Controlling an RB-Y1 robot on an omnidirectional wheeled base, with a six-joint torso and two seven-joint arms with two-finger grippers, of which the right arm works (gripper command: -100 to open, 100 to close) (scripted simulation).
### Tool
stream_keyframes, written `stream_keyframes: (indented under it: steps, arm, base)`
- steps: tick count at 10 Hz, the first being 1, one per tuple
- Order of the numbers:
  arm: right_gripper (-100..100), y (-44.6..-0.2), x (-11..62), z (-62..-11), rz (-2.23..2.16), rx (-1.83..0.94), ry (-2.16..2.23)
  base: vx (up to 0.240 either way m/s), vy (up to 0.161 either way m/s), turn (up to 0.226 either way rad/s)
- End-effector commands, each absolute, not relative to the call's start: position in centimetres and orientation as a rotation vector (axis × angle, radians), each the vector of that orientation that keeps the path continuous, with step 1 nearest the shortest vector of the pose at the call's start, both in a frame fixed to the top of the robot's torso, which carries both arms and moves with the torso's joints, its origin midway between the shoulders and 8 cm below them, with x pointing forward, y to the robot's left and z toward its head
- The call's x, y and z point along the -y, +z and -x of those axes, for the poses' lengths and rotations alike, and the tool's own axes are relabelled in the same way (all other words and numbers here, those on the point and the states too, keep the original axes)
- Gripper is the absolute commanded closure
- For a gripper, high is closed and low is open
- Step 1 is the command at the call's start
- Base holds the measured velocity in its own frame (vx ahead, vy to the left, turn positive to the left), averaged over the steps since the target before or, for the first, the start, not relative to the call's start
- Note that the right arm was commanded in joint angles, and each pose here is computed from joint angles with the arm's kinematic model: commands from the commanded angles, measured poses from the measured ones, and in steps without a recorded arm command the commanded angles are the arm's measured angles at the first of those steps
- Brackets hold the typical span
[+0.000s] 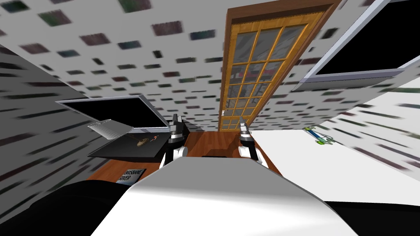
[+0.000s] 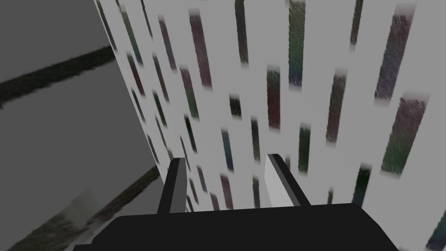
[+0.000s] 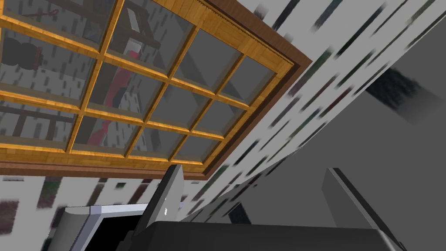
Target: Pull the door open
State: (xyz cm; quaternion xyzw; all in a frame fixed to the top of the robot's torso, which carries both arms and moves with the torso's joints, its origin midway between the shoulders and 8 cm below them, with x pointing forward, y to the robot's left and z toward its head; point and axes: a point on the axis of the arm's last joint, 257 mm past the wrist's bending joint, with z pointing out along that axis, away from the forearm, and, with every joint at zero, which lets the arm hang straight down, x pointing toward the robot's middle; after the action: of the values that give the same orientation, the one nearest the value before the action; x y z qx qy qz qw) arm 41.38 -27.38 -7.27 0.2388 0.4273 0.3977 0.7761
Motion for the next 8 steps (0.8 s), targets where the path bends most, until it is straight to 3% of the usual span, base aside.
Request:
stream_keyframes:
  steps: [1, 8]
  arm:
    - [-100, -8.5, 27.8, -41.8, -0.498, -0.952, 0.819]
    - [-100, -13.8, 29.1, -43.2, -0.415, -1.065, 0.649]
  base:
    - [0.090, 0.011, -0.009]
    - [0.098, 0.012, -0.009]
